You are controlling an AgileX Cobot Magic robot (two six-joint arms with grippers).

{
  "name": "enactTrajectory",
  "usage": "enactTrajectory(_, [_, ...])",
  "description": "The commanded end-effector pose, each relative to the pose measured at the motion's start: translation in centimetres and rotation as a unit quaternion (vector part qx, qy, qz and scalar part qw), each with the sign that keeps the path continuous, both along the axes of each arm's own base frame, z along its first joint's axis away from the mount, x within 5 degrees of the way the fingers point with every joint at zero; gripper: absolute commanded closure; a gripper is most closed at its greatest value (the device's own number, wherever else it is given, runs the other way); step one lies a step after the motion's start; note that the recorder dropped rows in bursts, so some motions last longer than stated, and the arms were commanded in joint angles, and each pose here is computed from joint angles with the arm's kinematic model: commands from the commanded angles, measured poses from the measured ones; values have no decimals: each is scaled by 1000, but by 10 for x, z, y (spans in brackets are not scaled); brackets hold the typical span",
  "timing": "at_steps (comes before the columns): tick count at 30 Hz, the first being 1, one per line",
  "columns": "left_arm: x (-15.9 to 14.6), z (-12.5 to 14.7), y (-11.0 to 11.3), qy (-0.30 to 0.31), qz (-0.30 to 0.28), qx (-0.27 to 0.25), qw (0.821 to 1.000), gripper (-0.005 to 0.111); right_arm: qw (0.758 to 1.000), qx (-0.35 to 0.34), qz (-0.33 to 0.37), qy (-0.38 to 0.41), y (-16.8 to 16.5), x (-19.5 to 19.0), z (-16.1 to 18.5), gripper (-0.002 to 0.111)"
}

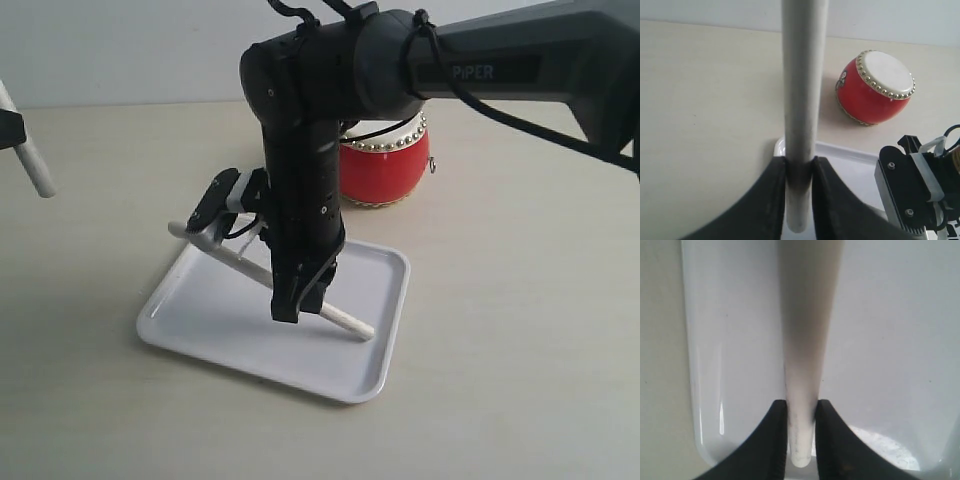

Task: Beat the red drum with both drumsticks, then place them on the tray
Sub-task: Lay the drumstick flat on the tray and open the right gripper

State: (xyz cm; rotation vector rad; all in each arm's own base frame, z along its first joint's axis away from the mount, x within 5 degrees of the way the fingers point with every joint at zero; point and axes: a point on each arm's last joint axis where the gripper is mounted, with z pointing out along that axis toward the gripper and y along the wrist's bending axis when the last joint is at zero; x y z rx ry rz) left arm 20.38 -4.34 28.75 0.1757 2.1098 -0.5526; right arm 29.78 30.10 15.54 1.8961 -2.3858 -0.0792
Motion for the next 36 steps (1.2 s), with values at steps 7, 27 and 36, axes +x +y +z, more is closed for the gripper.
enactTrajectory(7, [0,1,0,-8,8,-1,1000,107,1000,1,12,5,1,-1,-5,108])
enactTrajectory(27, [0,1,0,-9,9,-2,1000,107,1000,4,11,8,1,-1,-4,93])
enactTrajectory(36, [1,2,2,-13,17,1,1000,107,1000,3,6,17,2,-2,-11,93])
